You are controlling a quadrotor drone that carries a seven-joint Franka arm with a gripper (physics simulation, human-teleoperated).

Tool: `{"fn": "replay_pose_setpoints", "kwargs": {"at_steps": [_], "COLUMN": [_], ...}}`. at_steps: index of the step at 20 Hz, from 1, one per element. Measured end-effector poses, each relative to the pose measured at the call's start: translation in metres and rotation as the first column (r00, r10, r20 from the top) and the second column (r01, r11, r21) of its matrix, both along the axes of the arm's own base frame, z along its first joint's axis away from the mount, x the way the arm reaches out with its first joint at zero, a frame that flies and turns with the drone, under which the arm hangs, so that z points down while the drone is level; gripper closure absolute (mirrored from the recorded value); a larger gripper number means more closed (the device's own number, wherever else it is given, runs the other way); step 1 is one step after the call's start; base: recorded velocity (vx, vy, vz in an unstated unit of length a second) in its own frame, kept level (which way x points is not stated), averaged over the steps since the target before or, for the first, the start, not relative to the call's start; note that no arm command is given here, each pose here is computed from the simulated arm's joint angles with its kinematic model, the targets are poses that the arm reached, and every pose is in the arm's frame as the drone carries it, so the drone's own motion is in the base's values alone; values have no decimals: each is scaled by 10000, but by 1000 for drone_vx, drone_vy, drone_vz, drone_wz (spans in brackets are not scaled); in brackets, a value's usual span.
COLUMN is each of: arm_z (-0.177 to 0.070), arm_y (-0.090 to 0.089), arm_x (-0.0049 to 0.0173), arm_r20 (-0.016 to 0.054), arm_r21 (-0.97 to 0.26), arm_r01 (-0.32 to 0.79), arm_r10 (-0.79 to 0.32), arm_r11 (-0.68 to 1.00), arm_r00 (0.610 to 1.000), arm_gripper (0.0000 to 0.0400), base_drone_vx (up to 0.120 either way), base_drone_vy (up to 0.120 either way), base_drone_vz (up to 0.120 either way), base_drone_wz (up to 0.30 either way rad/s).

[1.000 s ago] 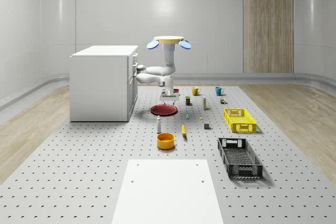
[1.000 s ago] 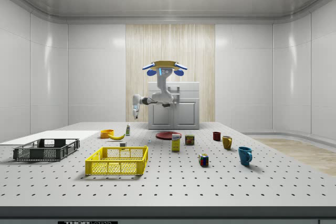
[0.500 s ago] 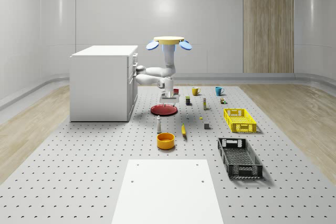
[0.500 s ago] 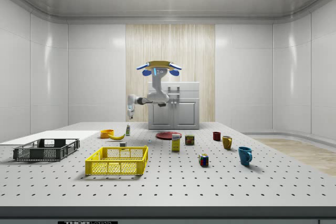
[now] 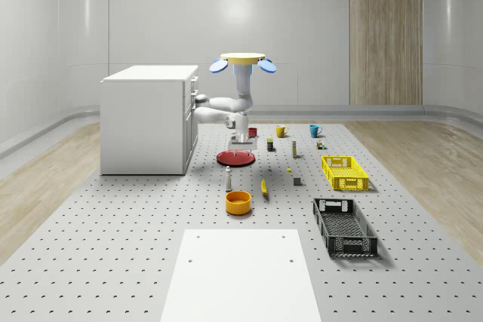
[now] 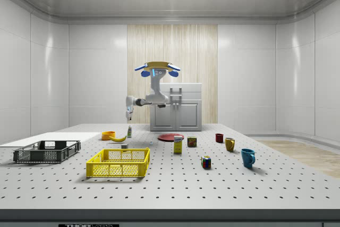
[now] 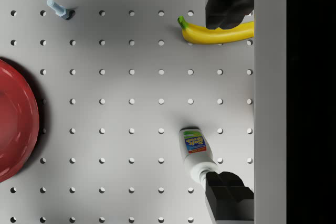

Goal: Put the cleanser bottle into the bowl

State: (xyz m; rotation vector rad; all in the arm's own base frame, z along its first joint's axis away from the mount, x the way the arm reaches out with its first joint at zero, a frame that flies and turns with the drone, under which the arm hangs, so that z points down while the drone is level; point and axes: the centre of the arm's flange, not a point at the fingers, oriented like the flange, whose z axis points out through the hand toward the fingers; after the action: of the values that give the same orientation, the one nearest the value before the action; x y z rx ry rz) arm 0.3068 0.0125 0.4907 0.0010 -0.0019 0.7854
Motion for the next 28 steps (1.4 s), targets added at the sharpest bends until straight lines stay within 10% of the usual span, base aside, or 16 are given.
{"fn": "replay_pose_setpoints", "kwargs": {"at_steps": [28], "arm_z": [569], "arm_y": [890], "arm_x": [0], "arm_r20": [-2], "arm_r21": [3], "arm_r01": [-5], "arm_r10": [5], "arm_r11": [10000], "arm_r00": [10000], "arm_gripper": [0], "base_drone_vx": [0], "base_drone_vy": [0], "base_drone_vz": [0], "base_drone_wz": [0]}}
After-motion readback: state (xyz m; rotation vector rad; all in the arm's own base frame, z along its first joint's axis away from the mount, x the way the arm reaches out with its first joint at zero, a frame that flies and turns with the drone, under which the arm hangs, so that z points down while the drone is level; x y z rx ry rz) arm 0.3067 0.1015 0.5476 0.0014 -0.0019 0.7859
